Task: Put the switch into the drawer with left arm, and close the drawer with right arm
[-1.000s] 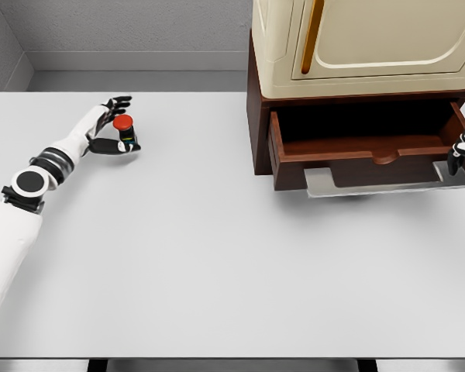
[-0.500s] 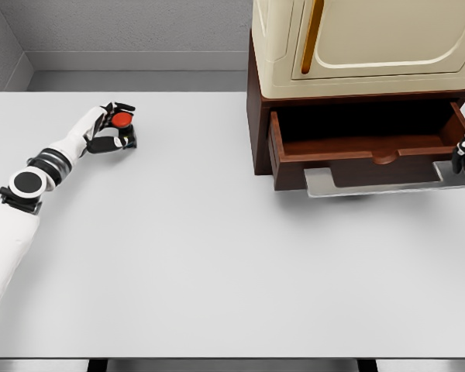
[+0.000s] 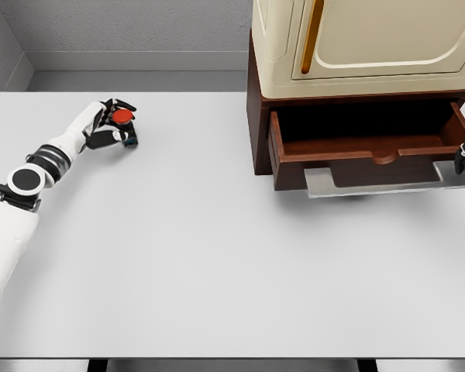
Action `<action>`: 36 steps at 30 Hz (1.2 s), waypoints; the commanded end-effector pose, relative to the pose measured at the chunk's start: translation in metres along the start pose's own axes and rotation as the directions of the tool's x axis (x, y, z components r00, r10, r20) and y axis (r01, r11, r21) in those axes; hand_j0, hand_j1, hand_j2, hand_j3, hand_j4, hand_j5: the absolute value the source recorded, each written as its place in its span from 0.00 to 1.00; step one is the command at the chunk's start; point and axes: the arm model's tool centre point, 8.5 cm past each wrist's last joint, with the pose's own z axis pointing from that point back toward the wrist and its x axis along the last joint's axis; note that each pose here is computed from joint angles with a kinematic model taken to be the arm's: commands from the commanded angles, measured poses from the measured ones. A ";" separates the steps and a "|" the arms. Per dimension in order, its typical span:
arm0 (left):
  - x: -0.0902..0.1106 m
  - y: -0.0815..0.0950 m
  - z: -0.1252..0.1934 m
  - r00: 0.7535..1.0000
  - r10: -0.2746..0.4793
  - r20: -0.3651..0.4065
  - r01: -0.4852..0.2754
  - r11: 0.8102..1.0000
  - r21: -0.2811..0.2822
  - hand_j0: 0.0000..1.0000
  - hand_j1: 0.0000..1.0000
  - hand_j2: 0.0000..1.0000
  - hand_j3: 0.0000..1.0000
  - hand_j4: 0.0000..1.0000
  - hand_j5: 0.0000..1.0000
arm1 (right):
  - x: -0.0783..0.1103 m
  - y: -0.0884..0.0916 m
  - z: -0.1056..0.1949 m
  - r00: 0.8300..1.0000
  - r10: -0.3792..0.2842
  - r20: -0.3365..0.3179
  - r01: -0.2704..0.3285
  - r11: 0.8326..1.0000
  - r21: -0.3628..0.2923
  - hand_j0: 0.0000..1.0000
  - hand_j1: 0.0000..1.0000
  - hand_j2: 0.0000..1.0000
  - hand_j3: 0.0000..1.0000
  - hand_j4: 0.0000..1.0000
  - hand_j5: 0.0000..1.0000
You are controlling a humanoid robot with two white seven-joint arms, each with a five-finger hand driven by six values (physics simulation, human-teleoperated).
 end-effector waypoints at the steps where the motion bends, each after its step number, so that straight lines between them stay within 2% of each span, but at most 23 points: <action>1: 0.007 0.000 0.000 1.000 -0.001 0.021 0.001 1.000 0.001 0.46 0.46 0.46 0.46 0.46 0.46 | -0.002 0.002 0.002 1.000 -0.007 -0.007 0.007 1.000 0.004 0.24 0.24 0.24 0.24 0.24 0.24; 11: 0.047 0.001 0.000 0.990 -0.036 0.136 0.037 0.999 -0.004 0.46 0.46 0.46 0.46 0.46 0.46 | -0.007 0.004 0.005 1.000 -0.007 -0.025 0.008 1.000 0.013 0.24 0.24 0.24 0.24 0.24 0.24; 17: 0.062 -0.008 0.015 0.977 -0.063 0.204 0.068 0.997 -0.020 0.46 0.46 0.46 0.46 0.46 0.46 | -0.007 0.004 0.005 1.000 -0.007 -0.025 0.008 1.000 0.013 0.24 0.24 0.24 0.24 0.24 0.24; 26: 0.091 -0.015 0.046 0.944 -0.077 0.322 0.084 0.996 -0.008 0.46 0.46 0.46 0.46 0.46 0.46 | -0.007 0.004 0.005 1.000 -0.007 -0.025 0.008 1.000 0.013 0.24 0.24 0.24 0.24 0.24 0.24; 30: 0.106 -0.022 0.058 0.923 -0.098 0.372 0.112 0.994 -0.016 0.46 0.46 0.46 0.46 0.46 0.46 | -0.007 0.005 0.006 1.000 -0.008 -0.026 0.009 1.000 0.015 0.24 0.24 0.24 0.24 0.24 0.24; 36: 0.115 -0.035 0.064 0.900 -0.203 0.387 0.219 0.976 0.004 0.46 0.46 0.46 0.46 0.46 0.46 | -0.011 0.006 0.008 0.999 -0.005 -0.041 0.005 1.000 0.020 0.24 0.24 0.24 0.24 0.24 0.24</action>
